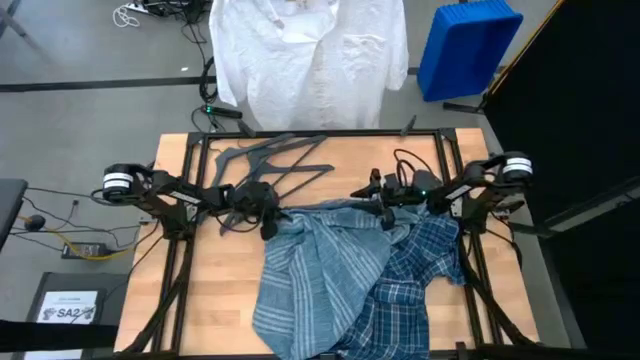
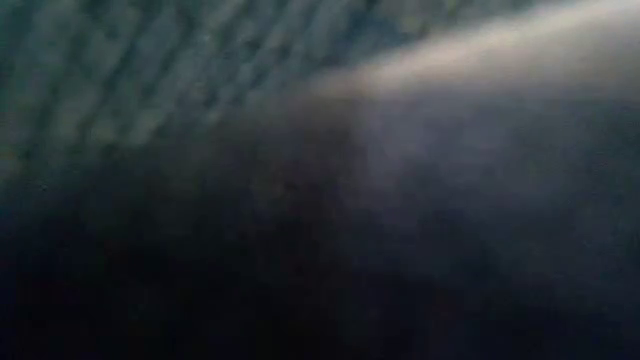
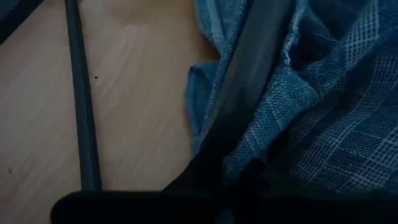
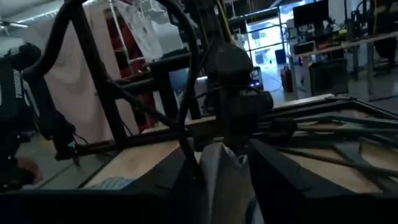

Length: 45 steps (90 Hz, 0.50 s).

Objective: Hang clothes
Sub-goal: Insert the black hanger into the green shirt

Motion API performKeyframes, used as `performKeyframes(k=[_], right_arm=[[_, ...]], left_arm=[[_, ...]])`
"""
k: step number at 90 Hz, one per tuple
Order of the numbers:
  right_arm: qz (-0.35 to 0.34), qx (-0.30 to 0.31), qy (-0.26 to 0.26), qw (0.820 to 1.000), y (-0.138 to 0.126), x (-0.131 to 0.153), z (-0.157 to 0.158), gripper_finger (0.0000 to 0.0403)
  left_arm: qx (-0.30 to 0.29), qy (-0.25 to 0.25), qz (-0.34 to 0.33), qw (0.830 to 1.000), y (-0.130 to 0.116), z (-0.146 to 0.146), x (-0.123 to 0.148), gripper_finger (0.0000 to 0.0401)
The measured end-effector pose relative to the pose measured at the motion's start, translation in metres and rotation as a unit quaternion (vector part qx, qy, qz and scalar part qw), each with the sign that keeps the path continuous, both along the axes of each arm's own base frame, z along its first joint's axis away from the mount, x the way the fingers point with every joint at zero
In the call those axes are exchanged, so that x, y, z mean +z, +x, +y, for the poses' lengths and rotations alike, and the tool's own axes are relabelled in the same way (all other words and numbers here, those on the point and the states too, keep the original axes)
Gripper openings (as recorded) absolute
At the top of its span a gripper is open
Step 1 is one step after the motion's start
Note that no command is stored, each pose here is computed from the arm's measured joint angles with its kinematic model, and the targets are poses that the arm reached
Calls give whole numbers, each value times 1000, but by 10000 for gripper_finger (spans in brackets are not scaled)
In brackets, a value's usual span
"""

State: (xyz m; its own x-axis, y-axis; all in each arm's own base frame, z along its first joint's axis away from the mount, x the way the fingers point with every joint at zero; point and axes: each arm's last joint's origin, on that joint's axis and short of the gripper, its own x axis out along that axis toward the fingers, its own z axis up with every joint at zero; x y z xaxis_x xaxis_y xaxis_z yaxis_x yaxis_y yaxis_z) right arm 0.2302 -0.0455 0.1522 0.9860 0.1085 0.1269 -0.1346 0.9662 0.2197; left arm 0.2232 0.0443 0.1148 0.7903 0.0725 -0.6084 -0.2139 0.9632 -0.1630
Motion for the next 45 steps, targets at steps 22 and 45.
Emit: performKeyframes(k=[22,45], right_arm=[[11,4,0,1000,0,-2,0,70],[25,32,13,999,6,-1,0,95]], left_arm=[[0,0,2,1000,0,0,0,0],[1,-1,10,1000,-1,0,-2,0]])
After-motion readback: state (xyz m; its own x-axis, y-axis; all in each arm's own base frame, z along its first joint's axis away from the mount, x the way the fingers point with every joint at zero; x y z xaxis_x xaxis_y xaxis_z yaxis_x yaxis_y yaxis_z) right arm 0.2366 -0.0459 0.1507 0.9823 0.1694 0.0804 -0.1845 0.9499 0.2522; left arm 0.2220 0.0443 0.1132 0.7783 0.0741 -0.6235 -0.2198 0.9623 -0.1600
